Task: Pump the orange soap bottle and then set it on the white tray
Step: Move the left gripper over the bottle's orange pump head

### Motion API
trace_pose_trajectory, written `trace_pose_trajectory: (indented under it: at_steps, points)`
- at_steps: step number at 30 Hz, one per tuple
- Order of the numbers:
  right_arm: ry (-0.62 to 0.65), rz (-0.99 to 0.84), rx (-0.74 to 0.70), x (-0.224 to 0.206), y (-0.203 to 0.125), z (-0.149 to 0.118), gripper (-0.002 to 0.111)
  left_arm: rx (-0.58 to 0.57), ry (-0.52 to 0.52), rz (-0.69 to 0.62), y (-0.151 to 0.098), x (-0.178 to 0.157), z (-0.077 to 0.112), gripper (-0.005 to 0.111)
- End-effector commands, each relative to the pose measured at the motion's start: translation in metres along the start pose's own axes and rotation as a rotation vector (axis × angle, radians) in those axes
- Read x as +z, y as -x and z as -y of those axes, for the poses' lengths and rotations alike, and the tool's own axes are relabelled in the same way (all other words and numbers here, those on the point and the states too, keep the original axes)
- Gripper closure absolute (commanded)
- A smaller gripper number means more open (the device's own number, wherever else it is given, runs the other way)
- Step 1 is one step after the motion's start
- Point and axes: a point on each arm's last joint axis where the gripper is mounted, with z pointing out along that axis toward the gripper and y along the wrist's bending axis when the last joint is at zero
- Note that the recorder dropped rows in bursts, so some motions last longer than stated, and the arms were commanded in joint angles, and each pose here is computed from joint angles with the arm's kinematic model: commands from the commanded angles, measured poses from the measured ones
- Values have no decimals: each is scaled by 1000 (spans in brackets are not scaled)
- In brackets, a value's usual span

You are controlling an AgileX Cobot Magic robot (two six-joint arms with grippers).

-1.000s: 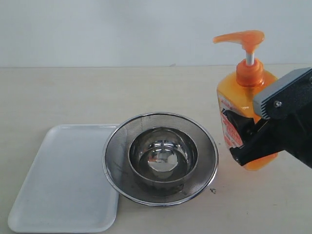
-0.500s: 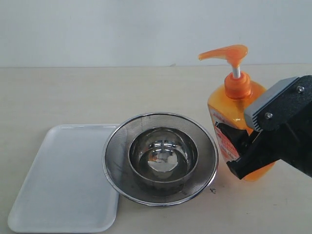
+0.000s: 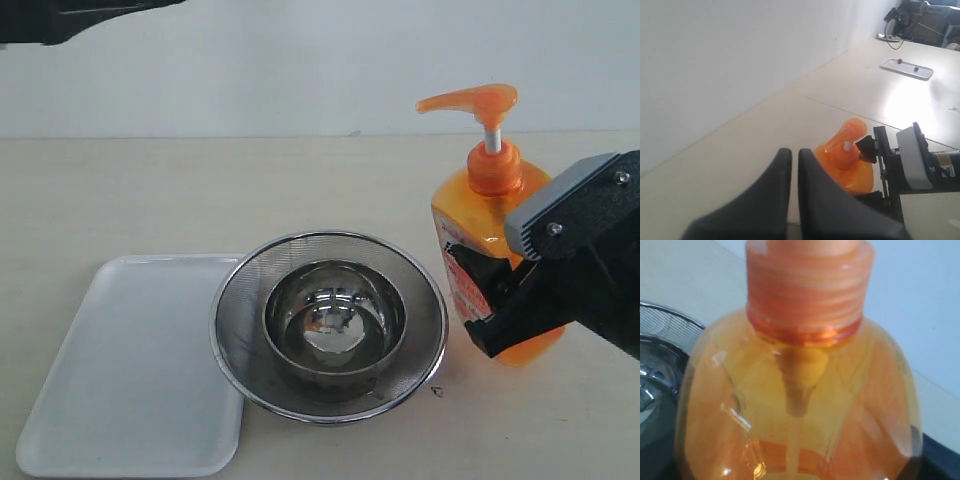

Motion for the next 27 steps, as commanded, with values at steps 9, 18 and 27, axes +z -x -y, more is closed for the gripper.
trace_pose_trajectory:
  at_steps: [9,18,27]
  points:
    - [-57,50,-20,17,-5,-1,109,217,54,-91,-5,92,23,102]
    - [-11,20,-29,17,-8,-6,109,227,-120,-104,-3,143,40,102]
    - [-11,6,-20,17,-9,-6,109,198,-190,-176,-9,155,47,102]
